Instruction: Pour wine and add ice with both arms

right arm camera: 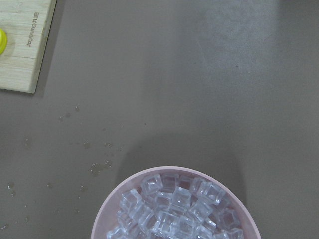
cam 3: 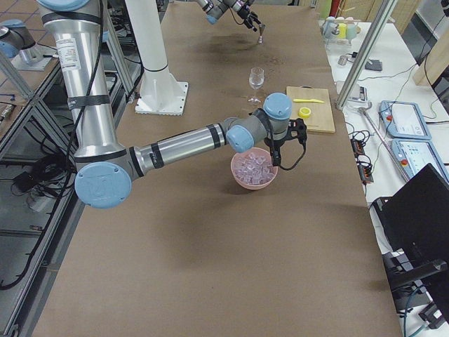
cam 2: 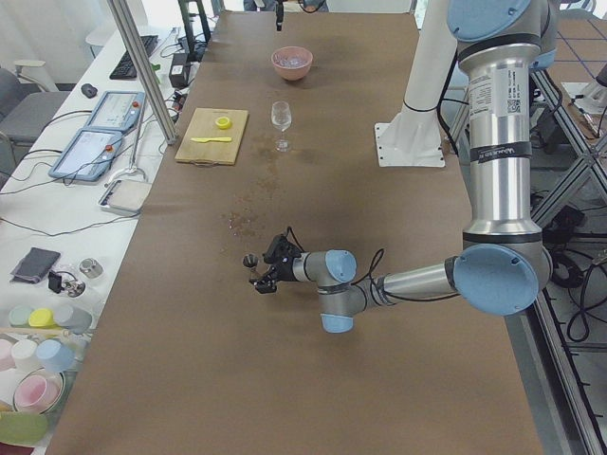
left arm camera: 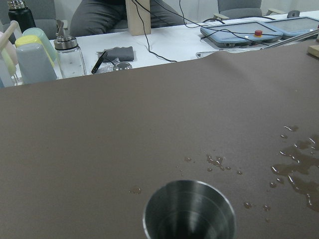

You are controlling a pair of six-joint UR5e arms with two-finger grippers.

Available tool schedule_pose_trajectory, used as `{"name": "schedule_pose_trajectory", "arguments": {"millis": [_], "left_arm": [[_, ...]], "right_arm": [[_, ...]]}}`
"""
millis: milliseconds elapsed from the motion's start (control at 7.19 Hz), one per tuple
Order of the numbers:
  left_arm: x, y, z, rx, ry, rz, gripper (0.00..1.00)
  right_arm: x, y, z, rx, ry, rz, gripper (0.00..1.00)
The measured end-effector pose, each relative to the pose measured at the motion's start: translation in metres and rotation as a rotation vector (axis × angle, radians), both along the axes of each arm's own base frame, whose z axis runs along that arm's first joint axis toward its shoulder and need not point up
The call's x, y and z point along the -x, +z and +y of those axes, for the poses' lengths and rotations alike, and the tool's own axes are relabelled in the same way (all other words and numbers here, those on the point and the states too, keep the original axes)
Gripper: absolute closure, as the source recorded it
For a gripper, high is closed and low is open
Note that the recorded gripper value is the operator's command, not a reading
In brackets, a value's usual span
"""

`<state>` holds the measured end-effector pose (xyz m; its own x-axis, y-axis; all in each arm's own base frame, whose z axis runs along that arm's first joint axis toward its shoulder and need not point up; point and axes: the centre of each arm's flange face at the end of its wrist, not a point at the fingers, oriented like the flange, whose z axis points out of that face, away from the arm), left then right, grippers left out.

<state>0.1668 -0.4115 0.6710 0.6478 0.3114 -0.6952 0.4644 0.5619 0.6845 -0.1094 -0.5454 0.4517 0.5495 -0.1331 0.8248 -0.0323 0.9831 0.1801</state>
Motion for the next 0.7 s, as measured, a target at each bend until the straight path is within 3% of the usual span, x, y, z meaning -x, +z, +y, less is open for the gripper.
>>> {"name": "schedule_pose_trajectory", "arguments": {"millis": [278,696], "left_arm": [[0.057,-0.015,-0.026,0.131,0.07,0.032,0.02],[0.159,-0.066,-0.089,0.414,0.162,0.139,0.02]], "right_arm": [[0.004,-0.003,0.0,0.004,0.0,-0.002,0.0],[0.025,-0.008,0.003,-0.024,-0.003,0.04,0.0]]}}
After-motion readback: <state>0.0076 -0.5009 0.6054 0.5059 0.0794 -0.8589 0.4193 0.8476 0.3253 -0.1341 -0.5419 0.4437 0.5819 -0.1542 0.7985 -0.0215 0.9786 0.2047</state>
